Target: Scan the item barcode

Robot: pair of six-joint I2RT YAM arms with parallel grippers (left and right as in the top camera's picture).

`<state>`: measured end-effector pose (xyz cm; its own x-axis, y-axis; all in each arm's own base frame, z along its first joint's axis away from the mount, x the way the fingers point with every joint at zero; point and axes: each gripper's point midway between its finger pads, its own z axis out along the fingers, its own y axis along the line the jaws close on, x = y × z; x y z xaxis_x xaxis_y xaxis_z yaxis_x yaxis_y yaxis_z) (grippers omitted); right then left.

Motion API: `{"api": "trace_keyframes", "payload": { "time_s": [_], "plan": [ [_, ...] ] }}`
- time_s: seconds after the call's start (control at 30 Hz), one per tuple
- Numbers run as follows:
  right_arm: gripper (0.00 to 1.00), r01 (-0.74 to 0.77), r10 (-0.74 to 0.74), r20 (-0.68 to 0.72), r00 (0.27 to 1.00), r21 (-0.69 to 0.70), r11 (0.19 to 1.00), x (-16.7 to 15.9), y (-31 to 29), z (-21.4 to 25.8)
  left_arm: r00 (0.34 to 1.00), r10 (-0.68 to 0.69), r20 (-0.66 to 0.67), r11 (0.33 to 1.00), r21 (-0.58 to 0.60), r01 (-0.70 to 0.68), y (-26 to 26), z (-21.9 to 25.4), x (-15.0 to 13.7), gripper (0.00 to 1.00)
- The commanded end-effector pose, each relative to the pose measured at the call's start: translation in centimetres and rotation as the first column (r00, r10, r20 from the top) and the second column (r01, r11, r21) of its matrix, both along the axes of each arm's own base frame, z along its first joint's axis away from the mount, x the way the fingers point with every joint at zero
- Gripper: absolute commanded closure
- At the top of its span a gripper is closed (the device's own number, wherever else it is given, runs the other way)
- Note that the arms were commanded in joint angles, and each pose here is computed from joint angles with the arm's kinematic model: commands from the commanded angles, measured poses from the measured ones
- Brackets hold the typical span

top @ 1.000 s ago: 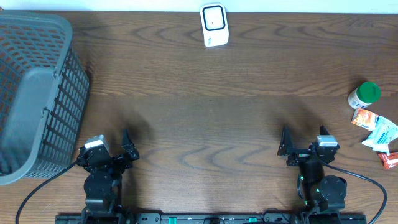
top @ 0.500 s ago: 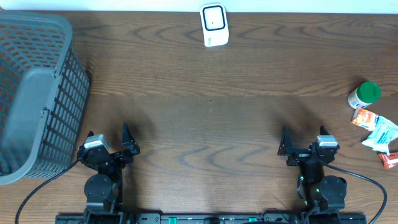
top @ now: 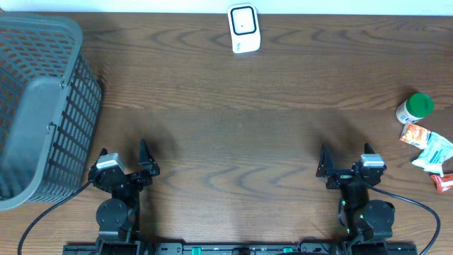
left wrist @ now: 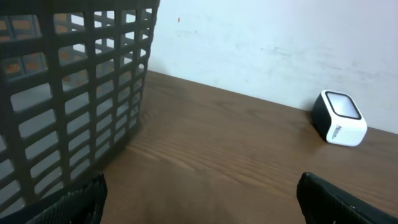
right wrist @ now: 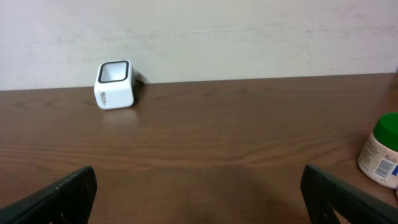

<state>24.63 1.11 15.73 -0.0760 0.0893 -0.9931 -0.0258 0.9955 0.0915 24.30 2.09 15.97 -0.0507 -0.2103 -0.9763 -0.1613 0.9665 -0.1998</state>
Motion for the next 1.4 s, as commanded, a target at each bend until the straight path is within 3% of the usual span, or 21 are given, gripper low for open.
{"api": "trace_keyframes", "payload": {
  "time_s": [0.0, 1.37],
  "plan": [
    [0.01, 0.006, -0.006, -0.005, 1.0, -0.006, 1.0, 0.0, -0.18, -0.15, 0.999, -0.011, -0.038, 1.0, 0.009, 0.011, -0.13, -1.46, 0.02, 0.02],
    [0.01, 0.007, -0.007, -0.005, 1.0, -0.006, 1.0, 0.0, -0.18, -0.15, 0.997, -0.045, -0.068, 0.999, 0.025, 0.047, -0.68, -2.12, 0.0, 0.02]
  ]
}}
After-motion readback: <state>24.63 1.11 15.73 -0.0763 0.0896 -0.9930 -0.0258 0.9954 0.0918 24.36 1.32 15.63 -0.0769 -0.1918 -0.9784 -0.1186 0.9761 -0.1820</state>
